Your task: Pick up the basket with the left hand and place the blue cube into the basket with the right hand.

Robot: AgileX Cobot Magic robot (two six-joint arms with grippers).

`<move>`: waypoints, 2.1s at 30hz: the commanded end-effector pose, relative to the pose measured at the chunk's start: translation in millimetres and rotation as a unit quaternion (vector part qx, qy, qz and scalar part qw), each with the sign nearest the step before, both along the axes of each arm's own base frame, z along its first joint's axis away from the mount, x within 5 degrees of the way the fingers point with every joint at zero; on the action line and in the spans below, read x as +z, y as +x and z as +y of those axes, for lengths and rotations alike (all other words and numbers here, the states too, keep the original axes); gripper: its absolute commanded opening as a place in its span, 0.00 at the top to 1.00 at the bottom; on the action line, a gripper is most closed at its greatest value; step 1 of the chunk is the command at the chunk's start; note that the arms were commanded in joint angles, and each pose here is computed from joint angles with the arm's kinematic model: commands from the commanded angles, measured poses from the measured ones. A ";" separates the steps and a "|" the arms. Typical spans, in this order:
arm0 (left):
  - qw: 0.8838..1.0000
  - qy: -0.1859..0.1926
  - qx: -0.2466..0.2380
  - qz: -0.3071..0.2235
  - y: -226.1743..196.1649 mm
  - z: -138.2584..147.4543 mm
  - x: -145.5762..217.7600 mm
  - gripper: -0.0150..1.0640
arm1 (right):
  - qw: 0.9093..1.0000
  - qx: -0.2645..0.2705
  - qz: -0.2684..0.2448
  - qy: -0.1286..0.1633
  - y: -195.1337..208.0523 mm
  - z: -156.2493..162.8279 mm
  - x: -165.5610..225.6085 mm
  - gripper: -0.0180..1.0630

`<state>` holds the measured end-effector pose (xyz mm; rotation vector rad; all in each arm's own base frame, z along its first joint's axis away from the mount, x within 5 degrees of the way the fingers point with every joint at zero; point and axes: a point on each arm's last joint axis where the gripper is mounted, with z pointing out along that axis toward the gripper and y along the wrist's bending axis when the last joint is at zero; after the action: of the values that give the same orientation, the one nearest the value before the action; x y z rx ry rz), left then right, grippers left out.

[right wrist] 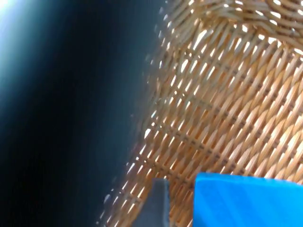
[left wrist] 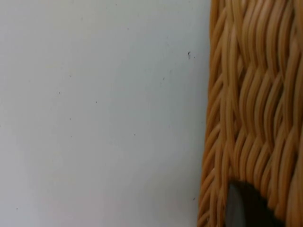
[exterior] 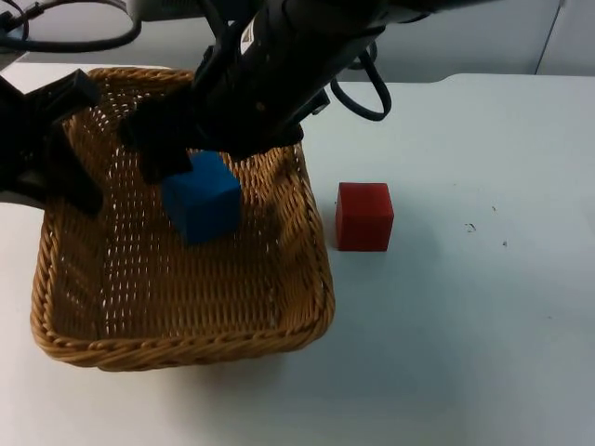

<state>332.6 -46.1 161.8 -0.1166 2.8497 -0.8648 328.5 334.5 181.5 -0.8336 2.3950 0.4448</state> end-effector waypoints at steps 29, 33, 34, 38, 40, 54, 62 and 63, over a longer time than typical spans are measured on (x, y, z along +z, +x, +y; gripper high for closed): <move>0.999 -0.004 -0.003 -0.032 43.5 -2.4 -5.8 0.99 | 0.990 0.034 -0.134 0.036 -91.4 -96.4 204.1 0.25; 1.000 0.002 -0.002 -0.017 45.5 -0.9 -21.8 0.99 | 0.989 0.034 -0.140 0.039 -106.6 -112.1 207.6 0.25; 1.000 0.004 -0.001 -0.015 46.3 -0.5 -26.3 0.99 | 0.989 0.034 -0.141 0.038 -110.9 -116.5 206.1 0.25; 1.000 0.009 -0.003 -0.011 47.5 0.2 -36.1 0.99 | 0.987 0.034 -0.152 0.041 -125.3 -131.9 204.6 0.25; 1.000 0.011 -0.006 -0.007 47.4 0.4 -39.4 0.99 | 0.987 0.032 -0.152 0.041 -130.6 -137.6 202.9 0.25; 0.999 0.038 -0.020 -0.013 49.6 4.2 -55.8 0.99 | 0.981 0.024 -0.178 0.073 -186.4 -193.6 202.3 0.25; 0.997 0.062 -0.029 -0.023 50.4 7.6 -57.5 0.99 | 0.973 0.008 -0.199 0.114 -212.2 -219.5 216.1 0.25; 0.997 0.065 -0.029 -0.025 50.7 8.0 -57.7 0.99 | 0.972 0.007 -0.202 0.119 -215.0 -222.3 218.2 0.25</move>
<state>379.8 -39.9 103.7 -0.0788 2.8830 -0.7555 118.1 116.8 397.2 -0.7600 1.9365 0.4977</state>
